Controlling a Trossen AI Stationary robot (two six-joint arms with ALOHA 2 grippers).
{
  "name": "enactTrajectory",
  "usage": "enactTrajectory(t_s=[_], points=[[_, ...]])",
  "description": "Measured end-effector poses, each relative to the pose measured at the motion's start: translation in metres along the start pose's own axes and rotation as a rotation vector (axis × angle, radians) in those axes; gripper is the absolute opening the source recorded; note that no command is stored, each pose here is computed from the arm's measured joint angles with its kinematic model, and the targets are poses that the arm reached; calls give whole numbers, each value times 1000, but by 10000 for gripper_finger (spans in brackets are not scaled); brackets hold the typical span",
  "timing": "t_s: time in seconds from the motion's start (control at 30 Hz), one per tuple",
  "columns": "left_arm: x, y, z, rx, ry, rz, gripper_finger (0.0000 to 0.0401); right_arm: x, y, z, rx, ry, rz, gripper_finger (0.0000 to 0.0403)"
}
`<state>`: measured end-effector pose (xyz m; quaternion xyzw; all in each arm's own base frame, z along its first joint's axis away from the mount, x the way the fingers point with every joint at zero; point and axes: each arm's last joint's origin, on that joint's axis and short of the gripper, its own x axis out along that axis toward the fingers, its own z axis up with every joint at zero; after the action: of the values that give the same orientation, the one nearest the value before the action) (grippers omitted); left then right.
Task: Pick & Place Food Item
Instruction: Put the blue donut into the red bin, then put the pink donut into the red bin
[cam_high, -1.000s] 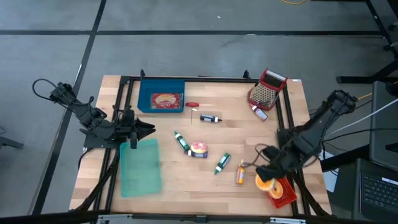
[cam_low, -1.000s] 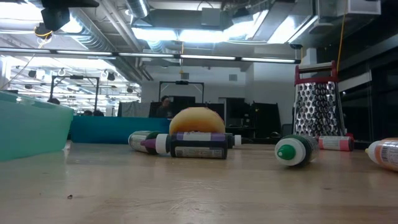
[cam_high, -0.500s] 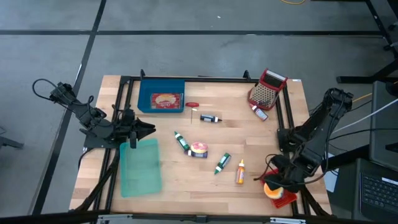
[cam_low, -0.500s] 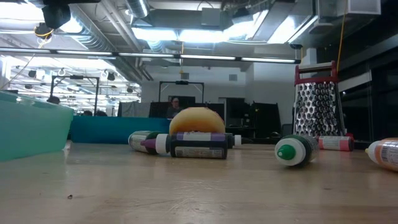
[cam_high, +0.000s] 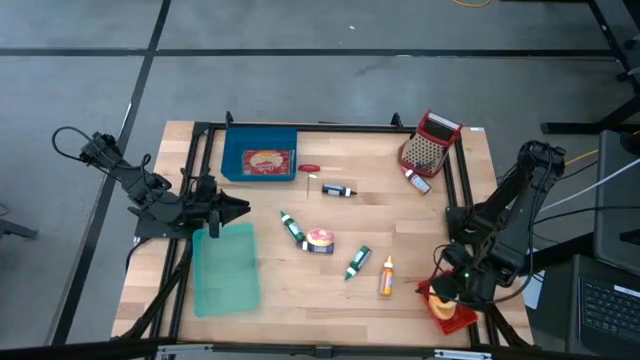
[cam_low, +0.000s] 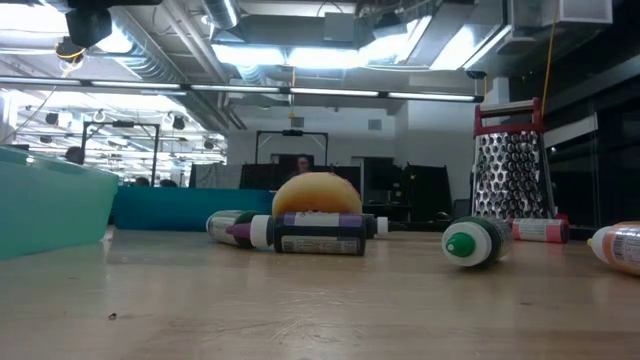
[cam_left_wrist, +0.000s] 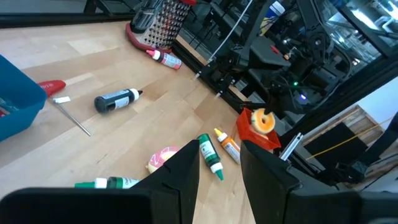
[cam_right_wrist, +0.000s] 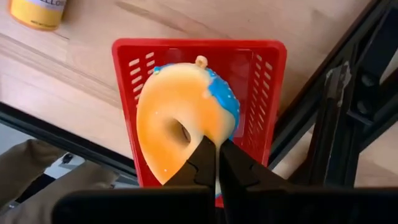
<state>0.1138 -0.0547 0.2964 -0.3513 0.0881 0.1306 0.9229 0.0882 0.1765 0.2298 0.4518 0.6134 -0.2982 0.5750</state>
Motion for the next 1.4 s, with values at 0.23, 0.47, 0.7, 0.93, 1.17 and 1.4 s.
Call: enactTrajectory(t_s=[0.23,0.47,0.7,0.93,1.17,1.4], points=[[0,0,0,-20,0,0,111,3,-1,-4,-35,-36,12,2],[0,0,0,-30,4,-3,111,18,-2,-7,-53,-6,50,2],[0,0,-1,-37,19,-13,111,47,-8,-1,-54,20,81,2],[0,0,-1,-37,19,-13,111,51,-10,2,-51,10,68,24],[0,1,-1,-23,23,2,111,37,-1,-1,-53,22,90,130],[-2,3,0,-14,13,6,111,-2,5,-7,-40,-37,17,209]])
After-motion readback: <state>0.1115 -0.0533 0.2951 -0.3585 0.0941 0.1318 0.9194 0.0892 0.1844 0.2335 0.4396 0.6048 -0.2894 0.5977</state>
